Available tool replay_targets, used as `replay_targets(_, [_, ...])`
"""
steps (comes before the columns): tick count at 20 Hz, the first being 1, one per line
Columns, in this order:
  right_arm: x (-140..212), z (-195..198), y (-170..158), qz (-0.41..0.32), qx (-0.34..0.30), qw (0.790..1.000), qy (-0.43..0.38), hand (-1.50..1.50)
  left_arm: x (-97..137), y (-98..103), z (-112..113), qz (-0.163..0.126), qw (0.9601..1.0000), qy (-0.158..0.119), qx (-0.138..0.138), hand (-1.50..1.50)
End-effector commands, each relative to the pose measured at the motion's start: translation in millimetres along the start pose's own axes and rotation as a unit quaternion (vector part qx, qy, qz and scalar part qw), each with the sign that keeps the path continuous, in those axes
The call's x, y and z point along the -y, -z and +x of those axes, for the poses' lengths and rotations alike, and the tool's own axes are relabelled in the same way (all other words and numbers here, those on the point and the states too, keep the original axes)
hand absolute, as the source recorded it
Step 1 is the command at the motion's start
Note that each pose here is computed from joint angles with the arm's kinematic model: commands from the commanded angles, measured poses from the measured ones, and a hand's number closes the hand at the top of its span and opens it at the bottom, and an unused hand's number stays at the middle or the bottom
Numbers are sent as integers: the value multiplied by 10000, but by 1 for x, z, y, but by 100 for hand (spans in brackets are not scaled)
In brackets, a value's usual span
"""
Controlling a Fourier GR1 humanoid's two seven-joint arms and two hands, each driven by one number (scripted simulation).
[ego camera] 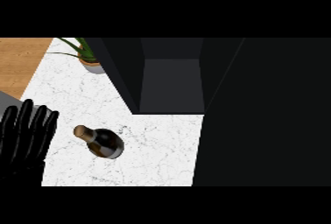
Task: Pick up the wine, place it into the cabinet and close the cabinet
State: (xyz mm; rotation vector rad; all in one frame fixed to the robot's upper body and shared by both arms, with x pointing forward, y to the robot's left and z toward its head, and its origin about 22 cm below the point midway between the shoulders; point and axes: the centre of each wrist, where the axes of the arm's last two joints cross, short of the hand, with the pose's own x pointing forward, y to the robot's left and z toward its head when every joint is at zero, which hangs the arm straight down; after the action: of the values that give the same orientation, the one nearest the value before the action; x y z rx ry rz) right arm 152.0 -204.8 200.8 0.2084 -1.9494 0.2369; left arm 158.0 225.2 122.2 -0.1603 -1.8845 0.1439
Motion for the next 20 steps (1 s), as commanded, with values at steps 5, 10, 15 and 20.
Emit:
replay_targets(5, [-10, 5, 5, 30, 197, 9997, 142, -150, -45, 12, -33, 229, 9993, 154, -253, -150])
replay_targets(10, [-12, 13, -7, 145, 110, 9997, 180, -150, -62, 32, -52, 291, 9980, 287, -485, -150])
replay_targets(15, [-2, 8, -2, 41, 176, 9997, 180, -150, -76, 19, -99, 186, 9959, 219, -862, -150])
replay_targets(20, [0, 10, 3, 142, 134, 9996, 212, -150, -100, 16, -134, 252, 9931, 245, -1122, -150])
